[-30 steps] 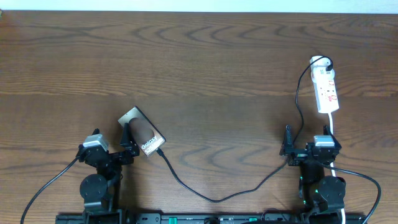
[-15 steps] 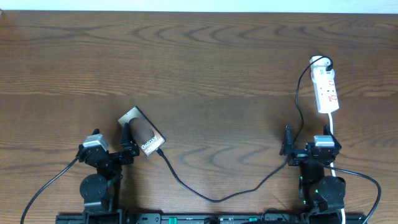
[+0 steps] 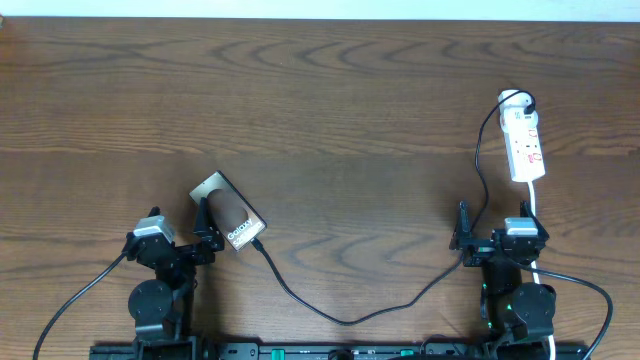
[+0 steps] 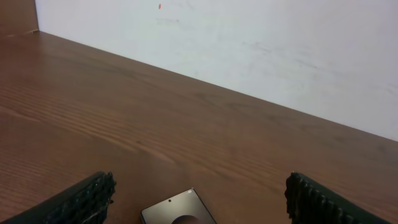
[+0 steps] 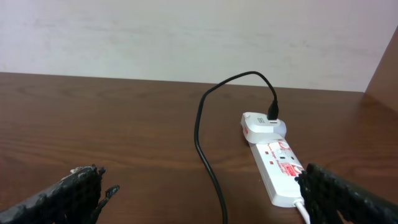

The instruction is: Plug charger to phone and switch on socket

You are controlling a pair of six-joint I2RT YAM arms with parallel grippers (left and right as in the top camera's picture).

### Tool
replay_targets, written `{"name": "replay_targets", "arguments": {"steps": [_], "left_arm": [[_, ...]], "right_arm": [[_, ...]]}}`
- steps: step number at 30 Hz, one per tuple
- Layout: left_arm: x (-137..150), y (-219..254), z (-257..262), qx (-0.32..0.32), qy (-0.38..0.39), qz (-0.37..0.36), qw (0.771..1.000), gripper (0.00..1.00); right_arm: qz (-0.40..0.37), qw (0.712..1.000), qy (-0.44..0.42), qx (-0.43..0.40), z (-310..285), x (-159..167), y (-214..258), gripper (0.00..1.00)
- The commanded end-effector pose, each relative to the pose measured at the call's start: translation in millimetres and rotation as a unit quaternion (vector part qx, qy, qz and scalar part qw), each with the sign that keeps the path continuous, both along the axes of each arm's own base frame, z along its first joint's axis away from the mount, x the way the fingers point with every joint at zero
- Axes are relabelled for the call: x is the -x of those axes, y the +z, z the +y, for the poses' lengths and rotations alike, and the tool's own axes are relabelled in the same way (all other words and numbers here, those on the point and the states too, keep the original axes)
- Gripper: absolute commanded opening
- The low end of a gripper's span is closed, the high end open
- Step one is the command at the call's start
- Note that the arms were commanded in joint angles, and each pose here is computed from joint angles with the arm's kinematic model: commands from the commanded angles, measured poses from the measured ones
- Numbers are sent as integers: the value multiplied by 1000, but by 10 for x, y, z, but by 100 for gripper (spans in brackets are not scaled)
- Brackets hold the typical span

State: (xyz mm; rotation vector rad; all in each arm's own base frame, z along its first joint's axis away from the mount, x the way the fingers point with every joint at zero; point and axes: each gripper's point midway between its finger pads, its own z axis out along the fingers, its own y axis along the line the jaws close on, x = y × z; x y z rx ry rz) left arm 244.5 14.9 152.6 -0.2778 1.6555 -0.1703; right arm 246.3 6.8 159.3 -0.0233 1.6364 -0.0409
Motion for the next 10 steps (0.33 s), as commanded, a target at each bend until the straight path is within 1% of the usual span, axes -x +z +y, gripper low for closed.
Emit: {"name": "replay_targets", "arguments": {"steps": [1,10], "left_arm": [[8,-150,-13,3,-4,23,1000,90],[8,-150,-13,3,-4,23,1000,90]], "right_arm": [[-3,1000,-13,-8,-51,5,10,99],[-3,1000,-13,-8,-51,5,10,99]]}}
